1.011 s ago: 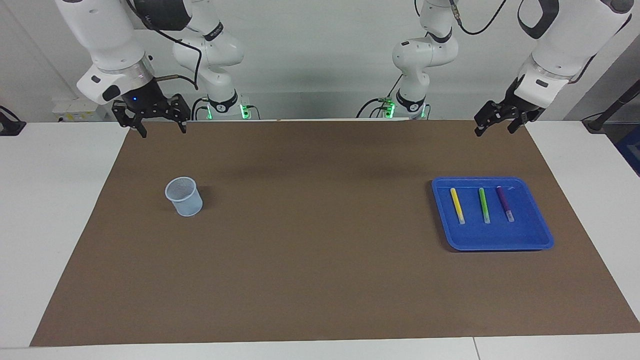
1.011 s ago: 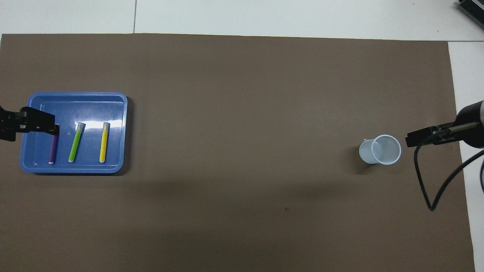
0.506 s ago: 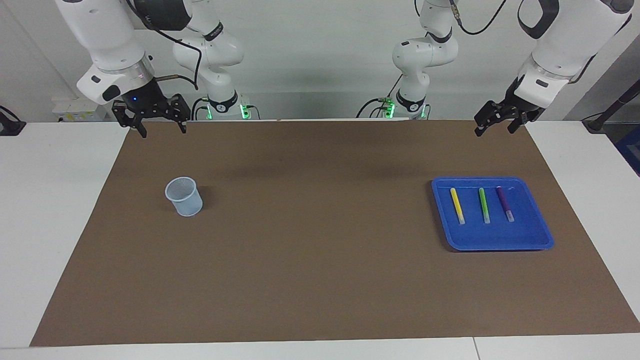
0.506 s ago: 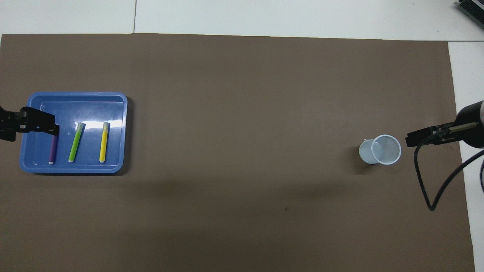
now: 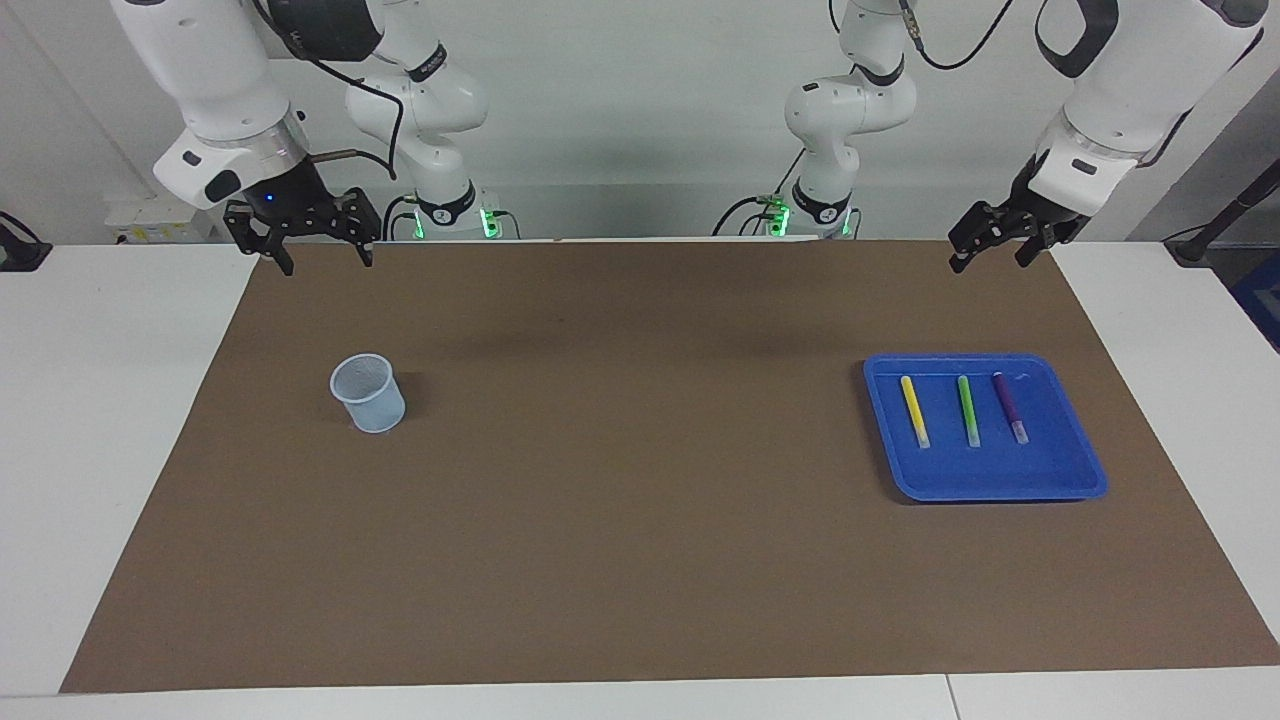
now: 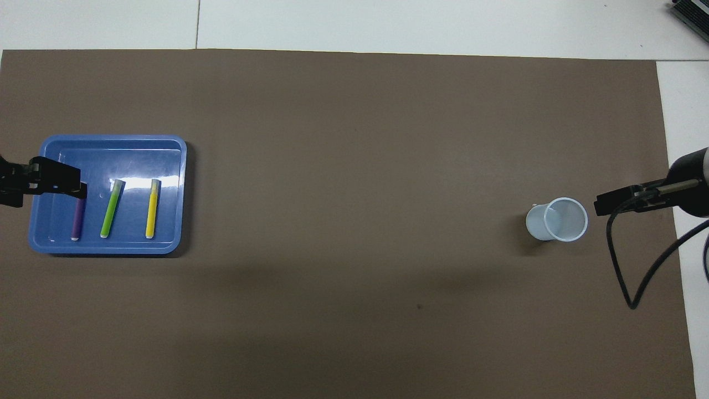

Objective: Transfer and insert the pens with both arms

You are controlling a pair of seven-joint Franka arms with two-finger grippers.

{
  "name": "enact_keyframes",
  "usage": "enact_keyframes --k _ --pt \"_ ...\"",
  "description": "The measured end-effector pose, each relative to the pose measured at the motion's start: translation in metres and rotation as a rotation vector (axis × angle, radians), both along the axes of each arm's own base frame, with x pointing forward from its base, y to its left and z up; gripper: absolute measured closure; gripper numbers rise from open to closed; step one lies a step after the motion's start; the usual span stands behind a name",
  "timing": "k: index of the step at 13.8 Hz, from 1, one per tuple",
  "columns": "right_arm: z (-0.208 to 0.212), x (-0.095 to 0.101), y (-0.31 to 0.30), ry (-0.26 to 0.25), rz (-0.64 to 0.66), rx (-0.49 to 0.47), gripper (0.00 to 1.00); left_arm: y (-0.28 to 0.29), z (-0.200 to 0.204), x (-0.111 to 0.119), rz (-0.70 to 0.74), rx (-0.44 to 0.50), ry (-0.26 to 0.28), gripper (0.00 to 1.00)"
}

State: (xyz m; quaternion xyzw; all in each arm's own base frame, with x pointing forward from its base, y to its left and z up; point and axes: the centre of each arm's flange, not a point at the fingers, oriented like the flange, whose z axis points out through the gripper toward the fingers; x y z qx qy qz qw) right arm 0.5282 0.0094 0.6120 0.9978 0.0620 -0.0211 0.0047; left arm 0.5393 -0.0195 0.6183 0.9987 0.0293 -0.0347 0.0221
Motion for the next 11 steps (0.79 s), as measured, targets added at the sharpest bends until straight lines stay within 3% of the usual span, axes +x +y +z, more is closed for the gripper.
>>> enact_keyframes --k 11 --pt "0.0000 0.0000 0.0000 0.000 0.000 0.000 0.00 -0.0003 0.0011 0.0013 0.000 -0.001 -0.012 0.00"
